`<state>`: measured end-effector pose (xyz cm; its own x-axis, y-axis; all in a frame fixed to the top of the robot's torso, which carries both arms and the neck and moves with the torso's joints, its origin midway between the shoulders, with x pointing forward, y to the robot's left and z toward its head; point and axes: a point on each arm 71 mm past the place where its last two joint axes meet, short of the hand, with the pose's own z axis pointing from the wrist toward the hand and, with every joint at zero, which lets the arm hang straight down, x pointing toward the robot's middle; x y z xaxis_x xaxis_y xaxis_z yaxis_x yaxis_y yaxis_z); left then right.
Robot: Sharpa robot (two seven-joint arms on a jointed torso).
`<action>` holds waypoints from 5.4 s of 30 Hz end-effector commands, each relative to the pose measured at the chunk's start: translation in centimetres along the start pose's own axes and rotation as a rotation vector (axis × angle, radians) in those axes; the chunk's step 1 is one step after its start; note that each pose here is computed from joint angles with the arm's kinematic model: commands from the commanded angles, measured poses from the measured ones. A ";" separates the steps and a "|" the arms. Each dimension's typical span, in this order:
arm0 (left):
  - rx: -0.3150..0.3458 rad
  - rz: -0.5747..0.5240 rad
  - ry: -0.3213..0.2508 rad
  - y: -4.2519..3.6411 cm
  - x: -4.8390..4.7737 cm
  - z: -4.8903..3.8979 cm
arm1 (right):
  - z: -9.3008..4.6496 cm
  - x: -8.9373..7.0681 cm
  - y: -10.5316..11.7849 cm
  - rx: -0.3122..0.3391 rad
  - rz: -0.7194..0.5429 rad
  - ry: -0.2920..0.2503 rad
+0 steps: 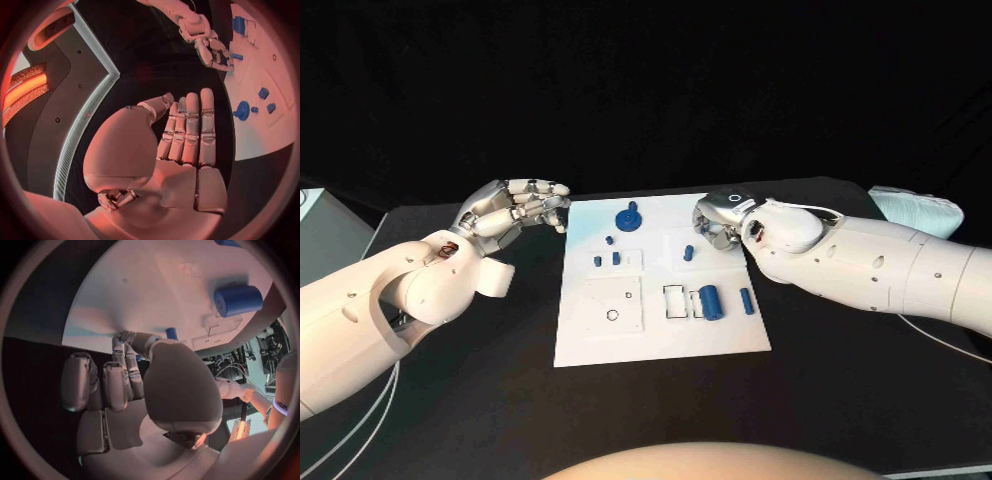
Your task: Assemble the parts on the task board
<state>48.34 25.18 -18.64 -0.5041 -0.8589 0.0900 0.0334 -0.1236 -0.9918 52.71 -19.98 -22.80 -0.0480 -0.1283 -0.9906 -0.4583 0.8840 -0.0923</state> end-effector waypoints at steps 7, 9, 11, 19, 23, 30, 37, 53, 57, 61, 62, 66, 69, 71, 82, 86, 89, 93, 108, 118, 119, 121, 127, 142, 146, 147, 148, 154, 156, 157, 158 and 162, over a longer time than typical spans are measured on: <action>0.006 -0.007 0.003 -0.02 0.10 0.06 | -0.4 -0.6 0.0 0.011 -0.003 -0.088; 0.005 -0.007 0.003 -0.01 0.08 0.06 | -0.5 -0.7 0.0 0.010 0.003 -0.100; 0.005 -0.007 0.002 0.01 0.05 0.05 | -0.6 -0.9 0.0 0.008 0.013 -0.113; 0.001 -0.006 -0.001 0.06 -0.13 0.00 | -1.2 -2.1 0.1 0.002 0.057 -0.138; 0.002 -0.007 -0.001 0.05 -0.16 -0.01 | -1.7 -3.0 0.2 -0.004 0.081 -0.143; 0.004 -0.012 -0.003 0.04 -0.12 0.01 | -2.6 -4.6 2.9 -0.072 0.136 -0.146; 0.010 -0.016 -0.013 0.01 -0.04 0.09 | -2.9 -5.2 7.6 -0.180 0.160 -0.146; 0.013 -0.022 -0.014 0.04 0.51 0.36 | -3.2 -2.5 14.0 -0.300 0.168 -0.132; 0.014 -0.022 -0.018 0.04 0.57 0.41 | -3.1 -1.5 14.8 -0.305 0.160 -0.124; 0.015 -0.021 -0.021 0.03 0.58 0.42 | -3.0 -0.8 15.2 -0.308 0.156 -0.112; 0.015 -0.021 -0.022 0.02 0.59 0.42 | -3.0 -0.7 15.3 -0.309 0.153 -0.109; 0.016 -0.023 -0.022 0.01 0.66 0.45 | -3.0 -0.1 15.6 -0.307 0.142 -0.105; 0.017 -0.024 -0.021 0.01 0.68 0.46 | -2.9 0.1 15.8 -0.306 0.136 -0.104; 0.017 -0.025 -0.021 0.01 0.70 0.46 | -2.9 0.3 15.9 -0.304 0.131 -0.101; 0.016 -0.025 -0.021 0.01 0.63 0.43 | -2.9 0.7 16.0 -0.299 0.122 -0.089; 0.015 -0.025 -0.020 0.02 0.62 0.42 | -2.9 0.8 16.1 -0.303 0.123 -0.087; 0.014 -0.025 -0.020 0.03 0.60 0.42 | -3.0 0.8 16.1 -0.305 0.122 -0.085; 0.014 -0.025 -0.019 0.04 0.59 0.41 | -3.0 0.8 16.1 -0.306 0.123 -0.085; 0.007 -0.026 -0.015 0.09 0.54 0.39 | -3.2 0.7 16.4 -0.316 0.127 -0.085; 0.003 -0.027 -0.011 0.11 0.52 0.35 | -3.4 0.8 16.5 -0.316 0.127 -0.080; 0.003 -0.027 -0.011 0.11 0.53 0.35 | -3.4 0.8 16.5 -0.315 0.126 -0.079; 0.003 -0.027 -0.010 0.11 0.53 0.35 | -3.4 0.8 16.4 -0.313 0.125 -0.078; 0.001 -0.027 -0.010 0.11 0.49 0.32 | -3.4 0.9 16.4 -0.313 0.122 -0.072; 0.001 -0.028 -0.006 0.09 0.56 0.33 | -3.1 1.4 16.3 -0.305 0.110 -0.061; 0.001 -0.029 -0.005 0.08 0.60 0.34 | -2.9 1.7 16.4 -0.304 0.105 -0.056; 0.001 -0.029 -0.004 0.08 0.61 0.34 | -2.9 1.7 16.4 -0.303 0.104 -0.055; 0.001 -0.029 -0.004 0.07 0.61 0.33 | -2.9 1.8 16.4 -0.303 0.103 -0.054; 0.001 -0.029 -0.003 0.06 0.60 0.31 | -2.9 2.0 16.5 -0.307 0.101 -0.049; 0.001 -0.029 -0.003 0.05 0.60 0.31 | -2.9 2.1 16.7 -0.310 0.101 -0.046; 0.001 -0.029 -0.003 0.05 0.61 0.31 | -2.9 2.1 16.7 -0.312 0.101 -0.045; 0.001 -0.029 -0.003 0.05 0.62 0.31 | -3.0 2.1 16.7 -0.313 0.101 -0.043; 0.000 -0.029 -0.002 0.05 0.62 0.30 | -3.0 2.1 16.8 -0.320 0.107 -0.043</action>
<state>48.38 24.68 -18.71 -0.4861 -0.8671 0.1088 0.0192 -0.1350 -0.9907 42.39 -6.76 -25.80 -0.0672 0.0038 -0.9977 -0.7025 0.7099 0.0501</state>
